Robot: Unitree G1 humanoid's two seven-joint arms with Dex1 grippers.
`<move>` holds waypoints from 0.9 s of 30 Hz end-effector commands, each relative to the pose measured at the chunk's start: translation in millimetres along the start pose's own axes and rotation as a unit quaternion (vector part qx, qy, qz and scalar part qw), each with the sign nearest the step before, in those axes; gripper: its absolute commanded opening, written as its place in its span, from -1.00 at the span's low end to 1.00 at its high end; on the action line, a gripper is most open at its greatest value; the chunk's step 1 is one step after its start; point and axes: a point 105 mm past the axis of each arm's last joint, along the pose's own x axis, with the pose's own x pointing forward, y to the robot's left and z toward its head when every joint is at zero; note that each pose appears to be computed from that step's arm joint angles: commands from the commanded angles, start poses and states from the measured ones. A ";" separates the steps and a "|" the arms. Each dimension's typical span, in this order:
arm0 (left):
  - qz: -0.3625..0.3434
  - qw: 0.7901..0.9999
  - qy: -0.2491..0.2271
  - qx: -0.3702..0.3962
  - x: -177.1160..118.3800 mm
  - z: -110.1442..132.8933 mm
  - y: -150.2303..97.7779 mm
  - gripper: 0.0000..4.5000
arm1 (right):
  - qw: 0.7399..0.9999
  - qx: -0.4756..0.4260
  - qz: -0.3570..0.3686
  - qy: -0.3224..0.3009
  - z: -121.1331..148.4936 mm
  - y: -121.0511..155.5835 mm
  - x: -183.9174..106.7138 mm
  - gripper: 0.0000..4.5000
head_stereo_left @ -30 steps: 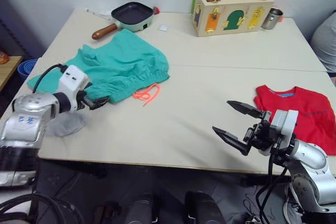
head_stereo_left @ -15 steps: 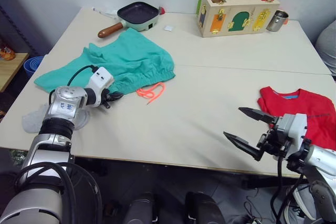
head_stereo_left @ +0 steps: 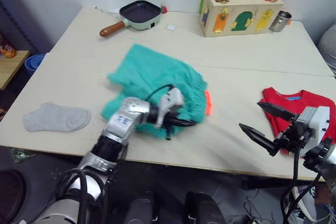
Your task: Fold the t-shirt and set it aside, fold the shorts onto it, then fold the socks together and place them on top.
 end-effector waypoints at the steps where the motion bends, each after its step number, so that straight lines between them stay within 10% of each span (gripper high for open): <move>1: 0.012 0.999 0.006 0.033 19.9 7.0 -0.8 -0.98 | 1.000 -0.001 0.020 -0.002 3.5 2.9 6.9 1.00; 7: 0.012 0.999 0.023 -0.029 27.7 -9.1 -8.0 -0.62 | 0.998 -0.023 0.055 0.025 -0.2 7.3 14.3 1.00; 16: 0.006 0.998 0.006 0.057 -72.8 3.5 -25.6 0.52 | 0.968 -0.123 0.206 0.068 -7.0 30.2 28.8 1.00; 23: 0.096 0.968 0.178 0.150 -167.0 -55.1 -23.6 0.52 | 0.933 -0.179 0.290 0.121 -41.5 43.2 47.5 1.00; 27: 0.151 0.955 0.192 0.169 -186.1 -74.3 -22.2 0.52 | 0.923 -0.183 0.308 0.139 -56.6 49.0 51.6 1.00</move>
